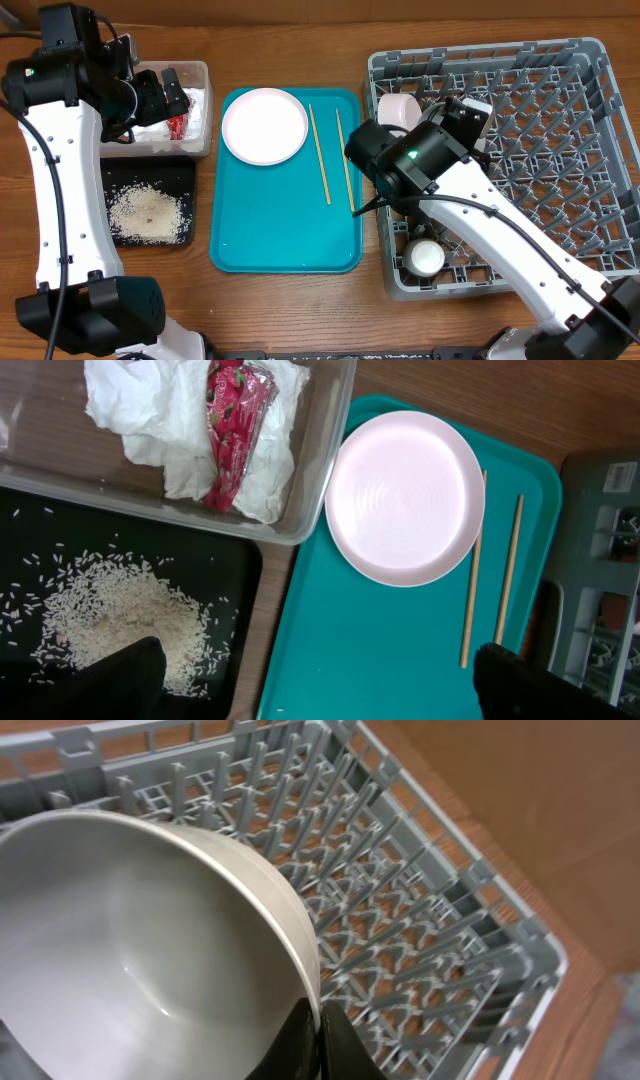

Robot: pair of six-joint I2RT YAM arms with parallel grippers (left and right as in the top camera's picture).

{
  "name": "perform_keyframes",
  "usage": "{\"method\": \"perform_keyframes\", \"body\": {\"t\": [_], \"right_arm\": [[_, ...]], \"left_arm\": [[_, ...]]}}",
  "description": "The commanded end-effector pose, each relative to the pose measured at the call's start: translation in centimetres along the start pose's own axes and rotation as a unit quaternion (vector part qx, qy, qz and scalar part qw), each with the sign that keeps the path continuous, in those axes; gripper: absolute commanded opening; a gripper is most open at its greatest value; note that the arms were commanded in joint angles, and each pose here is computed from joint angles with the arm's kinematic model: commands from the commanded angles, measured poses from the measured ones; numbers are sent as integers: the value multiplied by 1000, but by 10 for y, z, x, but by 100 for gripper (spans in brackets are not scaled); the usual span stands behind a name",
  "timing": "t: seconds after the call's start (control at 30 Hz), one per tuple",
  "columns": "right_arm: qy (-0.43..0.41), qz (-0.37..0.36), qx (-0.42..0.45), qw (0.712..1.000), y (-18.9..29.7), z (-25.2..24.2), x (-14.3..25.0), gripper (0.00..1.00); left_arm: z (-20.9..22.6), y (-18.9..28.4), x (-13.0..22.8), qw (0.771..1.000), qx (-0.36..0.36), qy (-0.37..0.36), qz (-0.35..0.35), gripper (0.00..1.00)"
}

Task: Sort waste into correct bins and load items into the dishwasher
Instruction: 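Lift the white bowl with the right gripper and carry it over the rack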

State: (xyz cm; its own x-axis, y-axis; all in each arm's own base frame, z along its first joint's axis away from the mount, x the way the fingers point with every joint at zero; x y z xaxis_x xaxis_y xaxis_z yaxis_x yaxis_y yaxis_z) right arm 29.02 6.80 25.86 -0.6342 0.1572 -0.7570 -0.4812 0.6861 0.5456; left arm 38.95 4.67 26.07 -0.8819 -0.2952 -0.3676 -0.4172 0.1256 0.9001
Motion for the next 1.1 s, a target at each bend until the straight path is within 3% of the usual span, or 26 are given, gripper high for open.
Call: {"method": "perform_keyframes", "body": {"t": [0.0, 0.27, 0.73, 1.07], "right_arm": [[39, -39, 32, 998, -9, -5, 1, 4], [100, -69, 71, 990, -28, -9, 21, 4], [200, -98, 99, 970, -55, 31, 43, 4], [210, -75, 95, 970, -58, 37, 55, 4]], "left_arm": [[-4, 13, -5, 1000, 7, -8, -19, 100], [-3, 13, -5, 1000, 5, -9, -21, 100], [-3, 13, -5, 1000, 5, -9, -21, 100], [-3, 13, -5, 1000, 6, -9, -21, 100]]}}
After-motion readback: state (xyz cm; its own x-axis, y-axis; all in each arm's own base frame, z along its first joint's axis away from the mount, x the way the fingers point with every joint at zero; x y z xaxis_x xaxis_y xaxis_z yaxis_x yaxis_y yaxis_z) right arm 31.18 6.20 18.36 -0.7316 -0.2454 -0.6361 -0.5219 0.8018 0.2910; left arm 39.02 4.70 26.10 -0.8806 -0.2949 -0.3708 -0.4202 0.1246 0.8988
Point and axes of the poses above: each gripper's point midway between its finger pads, its own y axis back along the fingers, its own z axis along the line the jaws close on, x = y × z, the point moved 1 cm from there along y, back along the fingers, and after that the axes turned 2 degrees about -y, right-handed, at the moved point
